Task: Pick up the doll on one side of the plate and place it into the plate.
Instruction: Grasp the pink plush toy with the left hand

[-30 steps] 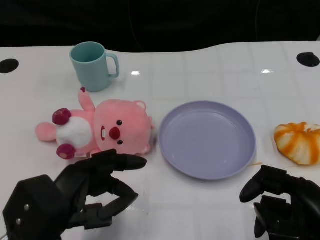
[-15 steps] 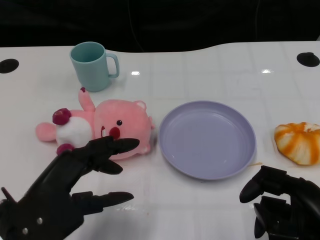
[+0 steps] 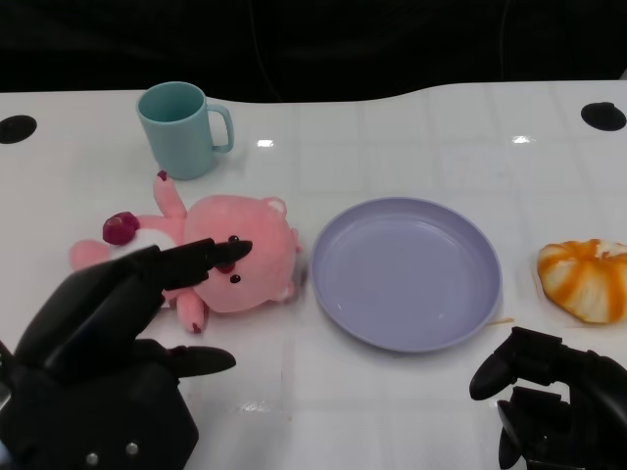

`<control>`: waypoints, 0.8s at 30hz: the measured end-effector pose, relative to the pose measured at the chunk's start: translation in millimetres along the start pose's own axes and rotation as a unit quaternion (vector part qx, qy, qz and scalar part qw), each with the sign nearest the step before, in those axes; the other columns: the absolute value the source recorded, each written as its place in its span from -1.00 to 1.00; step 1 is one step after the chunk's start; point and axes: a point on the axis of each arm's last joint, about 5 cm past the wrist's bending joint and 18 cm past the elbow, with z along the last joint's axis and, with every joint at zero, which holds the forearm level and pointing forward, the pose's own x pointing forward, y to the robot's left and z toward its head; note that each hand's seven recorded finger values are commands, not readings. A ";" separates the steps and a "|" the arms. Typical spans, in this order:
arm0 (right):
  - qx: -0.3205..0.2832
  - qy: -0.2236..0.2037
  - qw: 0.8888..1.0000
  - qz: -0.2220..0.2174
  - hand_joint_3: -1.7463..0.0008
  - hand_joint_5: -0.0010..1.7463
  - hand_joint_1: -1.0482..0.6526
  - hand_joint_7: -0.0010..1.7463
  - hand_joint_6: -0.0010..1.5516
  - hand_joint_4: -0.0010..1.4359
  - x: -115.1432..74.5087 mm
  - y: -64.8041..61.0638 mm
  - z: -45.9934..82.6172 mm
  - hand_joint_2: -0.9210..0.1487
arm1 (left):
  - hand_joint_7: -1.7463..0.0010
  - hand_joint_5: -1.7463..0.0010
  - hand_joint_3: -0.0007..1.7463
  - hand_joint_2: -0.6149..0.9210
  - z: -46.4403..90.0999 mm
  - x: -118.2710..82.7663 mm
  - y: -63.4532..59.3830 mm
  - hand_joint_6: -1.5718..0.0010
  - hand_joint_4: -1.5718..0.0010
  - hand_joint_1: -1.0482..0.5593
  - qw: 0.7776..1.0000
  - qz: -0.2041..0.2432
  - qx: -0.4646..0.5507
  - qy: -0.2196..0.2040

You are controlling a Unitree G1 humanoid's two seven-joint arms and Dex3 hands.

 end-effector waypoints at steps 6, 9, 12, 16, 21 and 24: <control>0.000 0.000 1.000 0.001 -0.18 1.00 0.22 0.73 -0.37 -0.16 -0.1 -0.1 0.0 -0.66 | 1.00 0.39 -1.00 0.99 1.4 4.9 5.9 0.56 0.77 -0.38 0.996 0.008 0.094 0.003; 0.000 0.000 1.000 0.001 -0.18 1.00 0.23 0.73 -0.37 -0.16 -0.2 -0.1 -0.1 -0.66 | 1.00 0.42 -1.00 0.98 2.8 7.3 7.6 0.63 0.80 -0.39 0.991 0.010 0.132 0.005; 0.000 0.000 1.000 0.001 -0.17 1.00 0.24 0.73 -0.37 -0.15 -0.6 -0.1 -0.4 -0.67 | 1.00 0.44 -1.00 0.96 3.7 12.4 8.4 0.67 0.85 -0.41 0.986 0.011 0.166 0.009; 0.000 0.000 1.000 0.002 -0.17 1.00 0.23 0.73 -0.37 -0.15 -1.1 0.0 -1.0 -0.67 | 1.00 0.46 -1.00 0.95 3.3 19.2 7.7 0.70 0.92 -0.42 0.978 0.011 0.206 0.025; 0.000 0.001 1.000 0.002 -0.17 1.00 0.22 0.73 -0.36 -0.14 -1.3 0.0 -1.2 -0.67 | 1.00 0.46 -1.00 0.94 2.6 27.1 7.8 0.74 0.99 -0.43 0.970 0.011 0.238 0.043; 0.000 0.001 1.000 0.002 -0.17 1.00 0.22 0.72 -0.36 -0.15 -1.3 0.1 -1.2 -0.67 | 0.99 0.52 -1.00 0.94 3.4 32.7 8.3 0.77 1.00 -0.44 0.964 0.007 0.261 0.056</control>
